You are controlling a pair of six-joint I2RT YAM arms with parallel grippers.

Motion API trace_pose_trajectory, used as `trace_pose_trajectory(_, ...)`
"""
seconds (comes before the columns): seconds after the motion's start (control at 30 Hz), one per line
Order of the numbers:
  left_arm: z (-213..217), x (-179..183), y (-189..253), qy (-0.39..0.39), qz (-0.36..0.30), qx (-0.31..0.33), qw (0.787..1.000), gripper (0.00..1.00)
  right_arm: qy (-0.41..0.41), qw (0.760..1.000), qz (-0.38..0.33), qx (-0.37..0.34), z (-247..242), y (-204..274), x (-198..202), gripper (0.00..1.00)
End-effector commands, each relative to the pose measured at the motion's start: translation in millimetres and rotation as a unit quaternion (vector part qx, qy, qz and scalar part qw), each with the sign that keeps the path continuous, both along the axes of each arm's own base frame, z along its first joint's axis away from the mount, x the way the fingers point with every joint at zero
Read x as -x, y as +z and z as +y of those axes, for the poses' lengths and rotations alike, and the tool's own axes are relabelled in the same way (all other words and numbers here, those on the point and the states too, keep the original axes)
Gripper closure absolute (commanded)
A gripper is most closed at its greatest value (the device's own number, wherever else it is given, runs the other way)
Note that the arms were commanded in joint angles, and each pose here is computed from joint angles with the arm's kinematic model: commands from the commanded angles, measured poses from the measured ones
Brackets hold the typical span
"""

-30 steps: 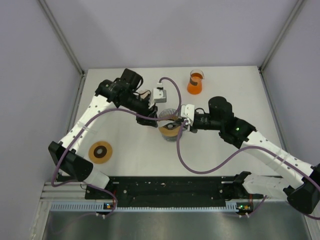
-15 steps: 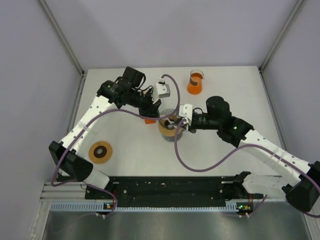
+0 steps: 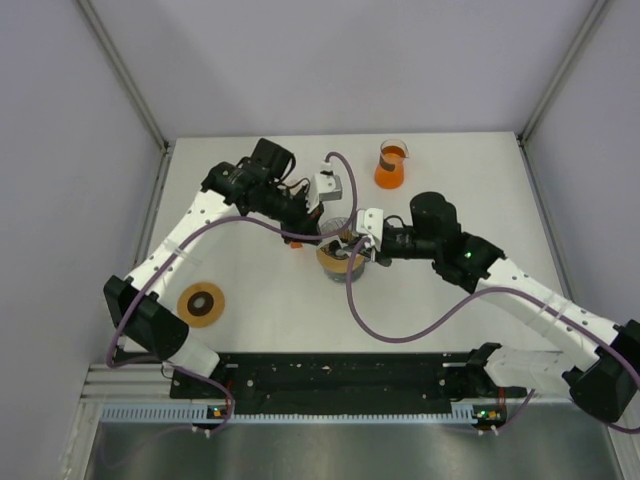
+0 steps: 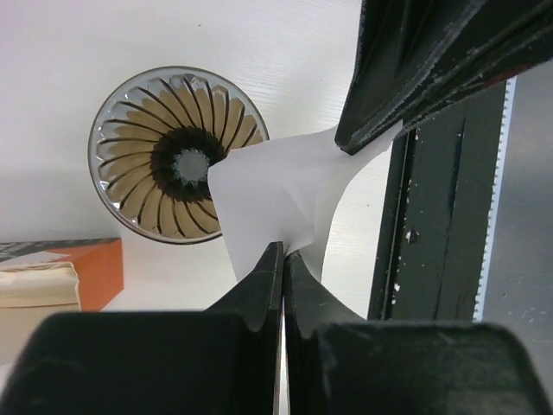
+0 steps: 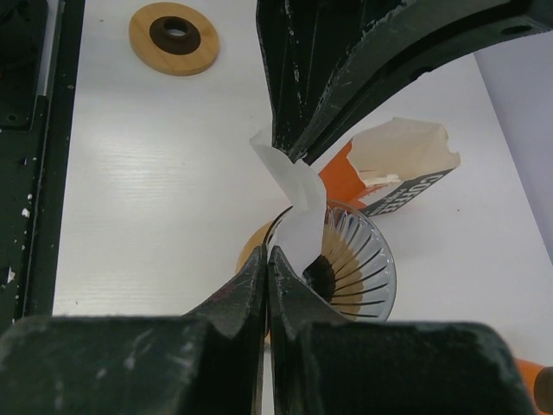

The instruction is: Place the coffee filter in the dripper

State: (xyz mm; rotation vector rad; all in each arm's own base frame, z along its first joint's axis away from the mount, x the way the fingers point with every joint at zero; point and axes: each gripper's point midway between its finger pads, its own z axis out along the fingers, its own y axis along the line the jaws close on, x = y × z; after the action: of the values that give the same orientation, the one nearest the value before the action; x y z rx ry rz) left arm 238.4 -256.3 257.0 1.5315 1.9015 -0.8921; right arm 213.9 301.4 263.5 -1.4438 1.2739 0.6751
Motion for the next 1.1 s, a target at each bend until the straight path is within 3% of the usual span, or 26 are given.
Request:
trace_pose_trajectory(0.0, -5.8, -0.9, -2.8, 0.003, 0.004, 0.007, 1.000, 1.00, 0.003, 0.999, -0.034, -0.031, 7.4, 30.5, -8.1, 1.00)
trace_pose_trajectory(0.13, -7.8, -21.8, 5.3, 0.069, -0.011, 0.012, 0.997, 1.00, -0.057, 0.997, -0.040, -0.040, 0.6, 36.9, -26.3, 1.00)
trace_pose_trajectory(0.27, -4.1, -53.6, 12.2, 0.176, -0.026, 0.006, 0.984, 1.00, -0.162, 0.982, -0.043, -0.086, -16.2, 61.4, -54.3, 0.39)
trace_pose_trajectory(0.37, 2.5, -68.5, 15.7, 0.242, -0.025, 0.002, 0.970, 1.00, -0.254, 0.957, -0.014, -0.140, -30.1, 90.4, -73.9, 0.21)
trace_pose_trajectory(0.47, 4.1, -74.6, 21.9, 0.286, -0.013, 0.010, 0.958, 1.00, -0.348, 0.912, 0.045, -0.211, -48.4, 116.9, -89.8, 0.18)
trace_pose_trajectory(0.57, 5.0, -80.5, 29.0, 0.317, -0.008, 0.019, 0.948, 1.00, -0.365, 0.880, 0.128, -0.277, -45.4, 129.8, -85.3, 0.17)
trace_pose_trajectory(0.7, 5.6, -86.0, 32.0, 0.348, -0.001, 0.025, 0.937, 1.00, -0.416, 0.820, 0.236, -0.315, -38.3, 113.1, -86.9, 0.17)
trace_pose_trajectory(0.8, 4.9, -88.1, 31.9, 0.359, 0.004, 0.029, 0.933, 1.00, -0.433, 0.788, 0.291, -0.327, -30.5, 93.4, -91.3, 0.19)
trace_pose_trajectory(1.07, -0.5, -86.7, 33.0, 0.356, 0.001, 0.034, 0.934, 1.00, -0.439, 0.764, 0.358, -0.310, 2.6, 62.8, -108.3, 0.20)
